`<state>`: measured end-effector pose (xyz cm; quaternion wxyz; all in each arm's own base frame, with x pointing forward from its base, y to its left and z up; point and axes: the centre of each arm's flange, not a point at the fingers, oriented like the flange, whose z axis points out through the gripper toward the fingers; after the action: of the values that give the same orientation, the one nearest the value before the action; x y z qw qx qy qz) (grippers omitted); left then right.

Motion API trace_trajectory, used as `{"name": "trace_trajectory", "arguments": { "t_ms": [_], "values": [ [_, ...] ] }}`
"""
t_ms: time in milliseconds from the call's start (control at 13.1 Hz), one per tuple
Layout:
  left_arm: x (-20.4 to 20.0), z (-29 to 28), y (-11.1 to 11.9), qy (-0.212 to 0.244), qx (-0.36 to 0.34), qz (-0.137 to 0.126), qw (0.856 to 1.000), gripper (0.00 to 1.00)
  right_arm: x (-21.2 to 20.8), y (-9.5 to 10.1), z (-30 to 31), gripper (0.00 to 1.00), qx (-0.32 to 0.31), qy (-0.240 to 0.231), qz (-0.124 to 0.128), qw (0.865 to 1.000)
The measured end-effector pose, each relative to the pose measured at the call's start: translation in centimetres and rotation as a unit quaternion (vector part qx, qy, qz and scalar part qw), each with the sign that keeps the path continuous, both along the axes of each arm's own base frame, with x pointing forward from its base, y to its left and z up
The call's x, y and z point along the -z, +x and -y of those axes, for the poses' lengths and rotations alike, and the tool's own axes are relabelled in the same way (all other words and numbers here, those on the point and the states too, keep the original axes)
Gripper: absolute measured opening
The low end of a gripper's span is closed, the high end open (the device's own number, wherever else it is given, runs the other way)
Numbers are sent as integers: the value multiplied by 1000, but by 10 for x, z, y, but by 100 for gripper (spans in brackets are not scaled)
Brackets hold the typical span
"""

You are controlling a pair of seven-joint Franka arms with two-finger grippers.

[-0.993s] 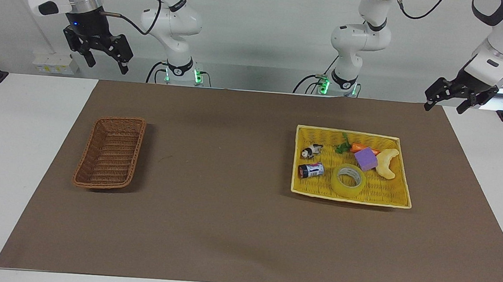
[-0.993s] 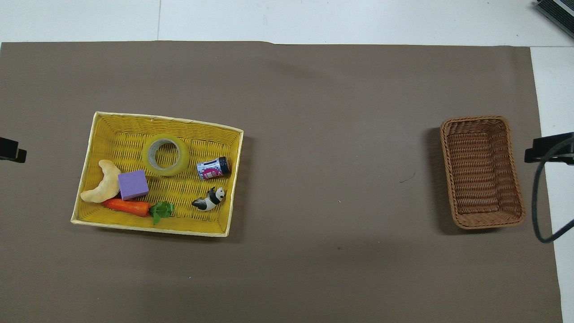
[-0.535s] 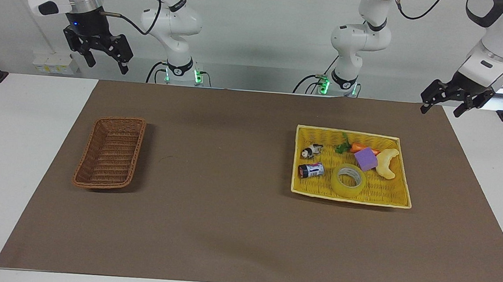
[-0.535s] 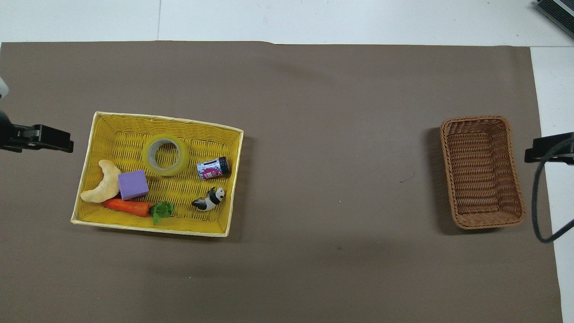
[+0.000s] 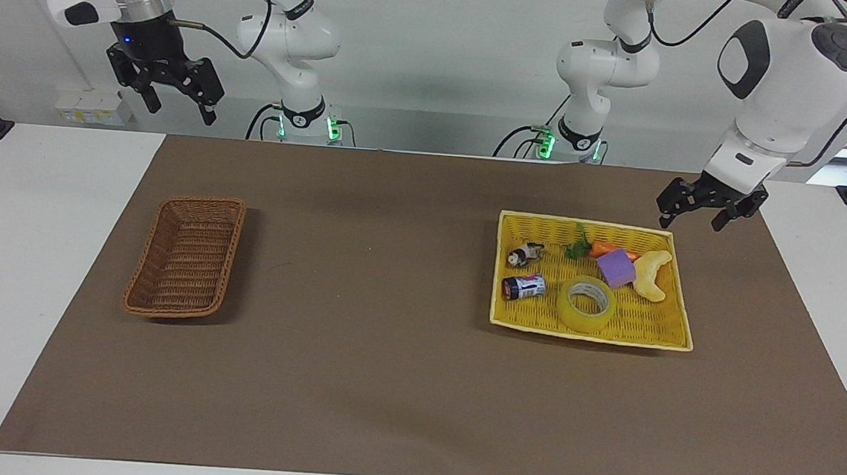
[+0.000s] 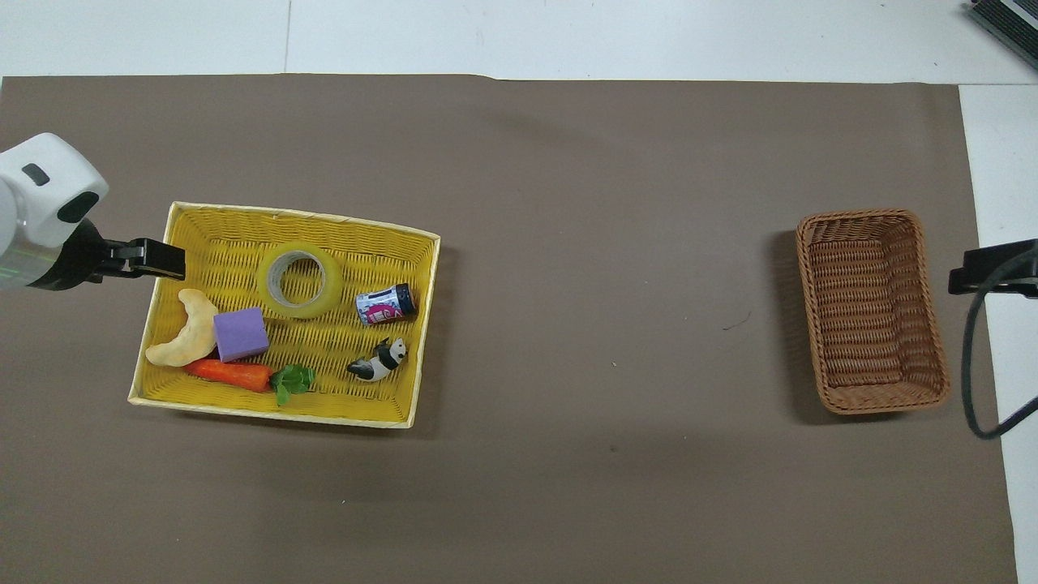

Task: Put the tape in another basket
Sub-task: 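Reach the left gripper over the yellow tray toward the tape roll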

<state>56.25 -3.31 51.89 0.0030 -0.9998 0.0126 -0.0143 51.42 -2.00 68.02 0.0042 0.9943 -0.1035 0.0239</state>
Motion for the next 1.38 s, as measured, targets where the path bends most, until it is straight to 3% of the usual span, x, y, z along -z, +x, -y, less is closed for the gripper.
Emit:
{"name": "trace_trajectory", "arguments": {
  "t_ms": [306,917,1375],
  "values": [
    [22,14,2,-2,9,22,1000,100,0,0,0,100,0,0,0,1000],
    [33,68,-2,-4,57,31,998,100,0,0,0,100,0,0,0,1000],
    [111,110,4,-1,112,9,994,100,0,0,0,100,0,0,0,1000]
  ]
}}
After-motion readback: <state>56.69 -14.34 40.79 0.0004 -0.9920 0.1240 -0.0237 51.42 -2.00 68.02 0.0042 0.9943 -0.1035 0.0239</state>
